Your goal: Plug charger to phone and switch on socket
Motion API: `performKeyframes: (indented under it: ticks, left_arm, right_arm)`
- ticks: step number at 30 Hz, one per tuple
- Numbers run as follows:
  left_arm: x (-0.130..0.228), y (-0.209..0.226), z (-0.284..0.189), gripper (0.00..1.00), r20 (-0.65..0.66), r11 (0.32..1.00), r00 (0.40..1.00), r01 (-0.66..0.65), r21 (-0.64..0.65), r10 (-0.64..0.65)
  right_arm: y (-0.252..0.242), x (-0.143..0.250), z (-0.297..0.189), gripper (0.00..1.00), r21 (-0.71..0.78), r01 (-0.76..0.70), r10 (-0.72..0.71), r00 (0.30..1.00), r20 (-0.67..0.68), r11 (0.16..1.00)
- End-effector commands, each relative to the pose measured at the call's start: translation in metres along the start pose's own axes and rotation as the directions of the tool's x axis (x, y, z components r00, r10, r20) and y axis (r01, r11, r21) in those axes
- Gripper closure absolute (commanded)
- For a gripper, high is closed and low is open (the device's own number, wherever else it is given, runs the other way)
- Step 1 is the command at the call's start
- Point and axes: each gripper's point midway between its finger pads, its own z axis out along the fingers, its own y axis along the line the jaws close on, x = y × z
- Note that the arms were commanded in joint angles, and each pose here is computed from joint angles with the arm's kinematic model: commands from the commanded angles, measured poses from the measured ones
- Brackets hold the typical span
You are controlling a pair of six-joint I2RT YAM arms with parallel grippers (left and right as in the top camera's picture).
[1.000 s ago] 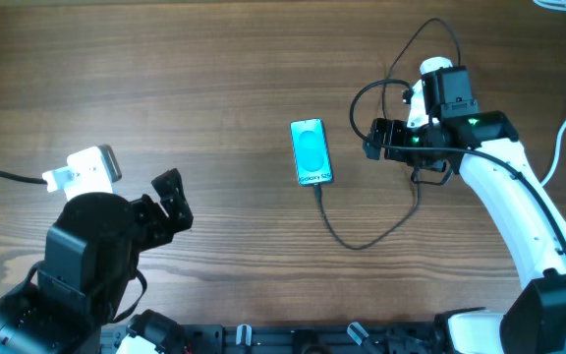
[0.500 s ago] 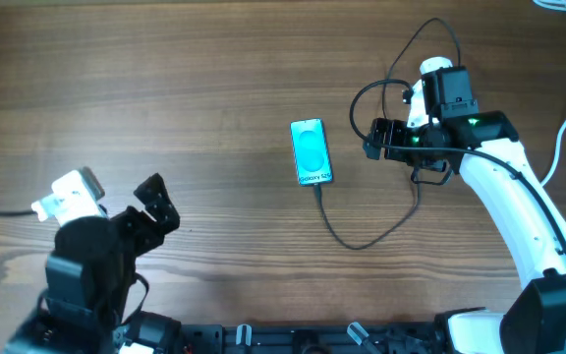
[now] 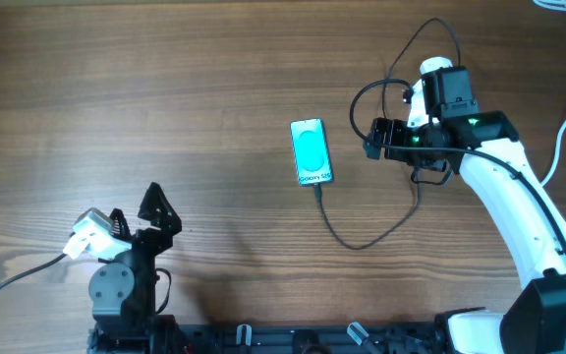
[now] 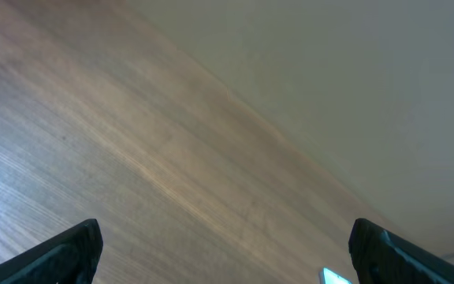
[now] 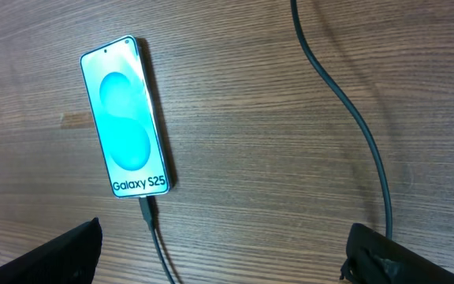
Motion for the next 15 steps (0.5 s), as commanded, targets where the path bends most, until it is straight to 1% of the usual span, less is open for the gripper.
performKeyframes:
  ticks: [1, 5, 8, 11, 15]
  left_arm:
    - [-0.001, 0.001, 0.005, 0.0, 0.06, 0.997, 0.996, -0.066, 0.037, 0.063]
    - [-0.001, 0.0, 0.009, 0.0, 0.093, 0.985, 0.983, -0.165, 0.049, 0.16]
    - [0.011, 0.008, 0.014, 0.0, 0.068, 0.981, 0.979, -0.193, 0.033, 0.19]
    - [0.013, 0.006, 0.014, 0.0, 0.065, 0.971, 0.971, -0.233, 0.048, 0.23]
    - [0.02, -0.002, 0.014, 0.0, 0.05, 0.933, 0.938, -0.347, 0.097, 0.344]
  right_arm:
    - [0.0, -0.009, -0.009, 0.0, 0.006, -0.003, 0.003, 0.999, 0.039, 1.0]
    - [0.0, -0.009, -0.009, 0.0, 0.006, -0.003, 0.003, 0.999, 0.04, 1.0]
    - [0.0, -0.009, -0.009, 0.0, 0.006, -0.003, 0.003, 0.999, 0.039, 1.0]
    - [0.0, -0.009, -0.009, 0.0, 0.006, -0.003, 0.003, 0.999, 0.04, 1.0]
    - [0.0, -0.009, -0.009, 0.0, 0.006, -0.004, 0.003, 0.999, 0.04, 1.0]
